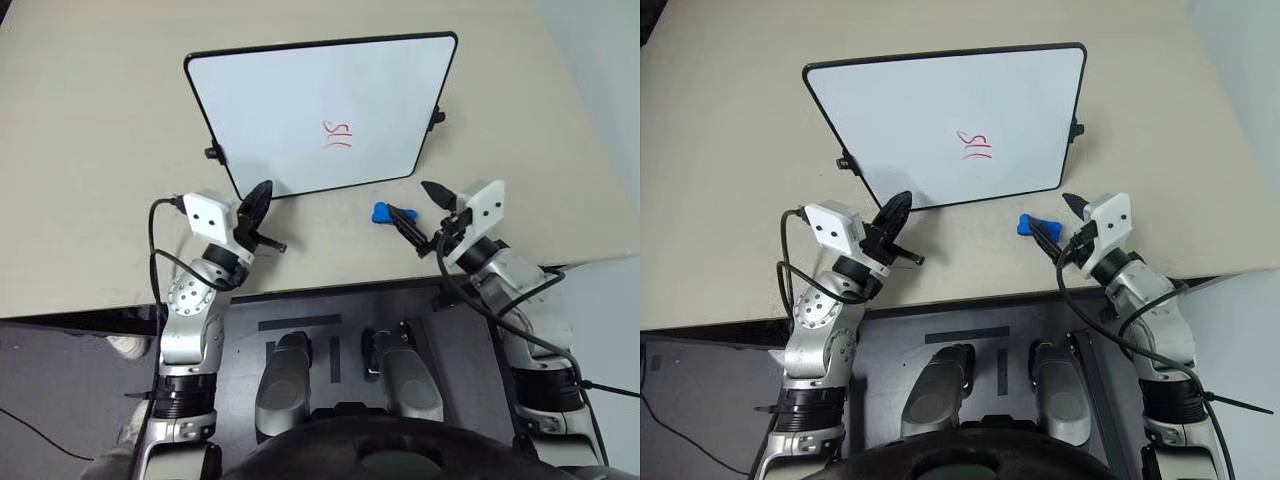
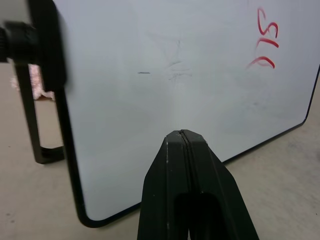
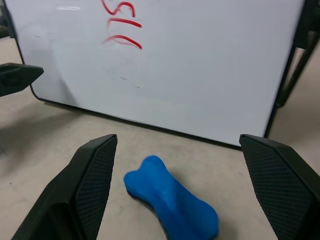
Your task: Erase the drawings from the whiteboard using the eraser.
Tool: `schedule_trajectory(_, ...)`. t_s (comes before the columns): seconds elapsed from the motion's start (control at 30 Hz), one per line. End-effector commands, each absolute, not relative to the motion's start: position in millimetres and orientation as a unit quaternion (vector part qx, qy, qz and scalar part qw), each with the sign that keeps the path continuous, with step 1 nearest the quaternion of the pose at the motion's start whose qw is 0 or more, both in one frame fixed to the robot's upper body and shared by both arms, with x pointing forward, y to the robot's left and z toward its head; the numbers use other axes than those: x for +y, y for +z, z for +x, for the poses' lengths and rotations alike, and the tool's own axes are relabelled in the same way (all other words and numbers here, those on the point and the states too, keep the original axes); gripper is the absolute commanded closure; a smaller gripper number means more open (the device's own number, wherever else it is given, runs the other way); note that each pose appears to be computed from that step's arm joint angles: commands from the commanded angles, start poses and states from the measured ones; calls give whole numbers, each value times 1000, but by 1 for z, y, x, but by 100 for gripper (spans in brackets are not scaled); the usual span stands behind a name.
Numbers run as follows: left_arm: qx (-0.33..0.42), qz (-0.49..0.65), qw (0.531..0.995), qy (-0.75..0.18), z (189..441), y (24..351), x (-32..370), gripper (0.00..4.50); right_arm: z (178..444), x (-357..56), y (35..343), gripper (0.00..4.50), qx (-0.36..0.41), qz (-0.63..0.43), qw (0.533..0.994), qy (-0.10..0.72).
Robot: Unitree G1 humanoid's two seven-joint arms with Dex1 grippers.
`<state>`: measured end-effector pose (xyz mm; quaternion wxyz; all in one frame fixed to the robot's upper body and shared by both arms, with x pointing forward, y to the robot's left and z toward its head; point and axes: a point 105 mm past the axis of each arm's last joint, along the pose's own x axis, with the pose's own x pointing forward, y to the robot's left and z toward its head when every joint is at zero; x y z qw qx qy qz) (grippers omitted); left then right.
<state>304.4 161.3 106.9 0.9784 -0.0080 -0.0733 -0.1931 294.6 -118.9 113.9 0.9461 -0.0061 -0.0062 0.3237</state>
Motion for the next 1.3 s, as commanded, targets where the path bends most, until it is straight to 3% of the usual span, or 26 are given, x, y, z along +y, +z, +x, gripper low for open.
schedule_trajectory(0.03,-100,0,975,-200,304,124,160,450,292,-114,124,37,-29,-11,942,335)
schedule_trajectory(0.27,-99,-6,974,-205,304,121,152,450,285,-110,122,37,-11,-44,931,362)
schedule_trajectory(0.5,-101,-10,977,-187,301,114,156,450,273,-102,131,37,16,-78,896,437)
schedule_trajectory(0.6,-101,-14,979,-177,299,111,155,450,264,-101,119,37,56,-104,870,478)
schedule_trajectory(0.87,-97,-20,984,-151,288,105,159,450,276,-104,109,37,78,-150,851,497)
schedule_trajectory(1.3,-100,-33,981,-163,292,102,147,450,296,-117,85,37,115,-174,854,476)
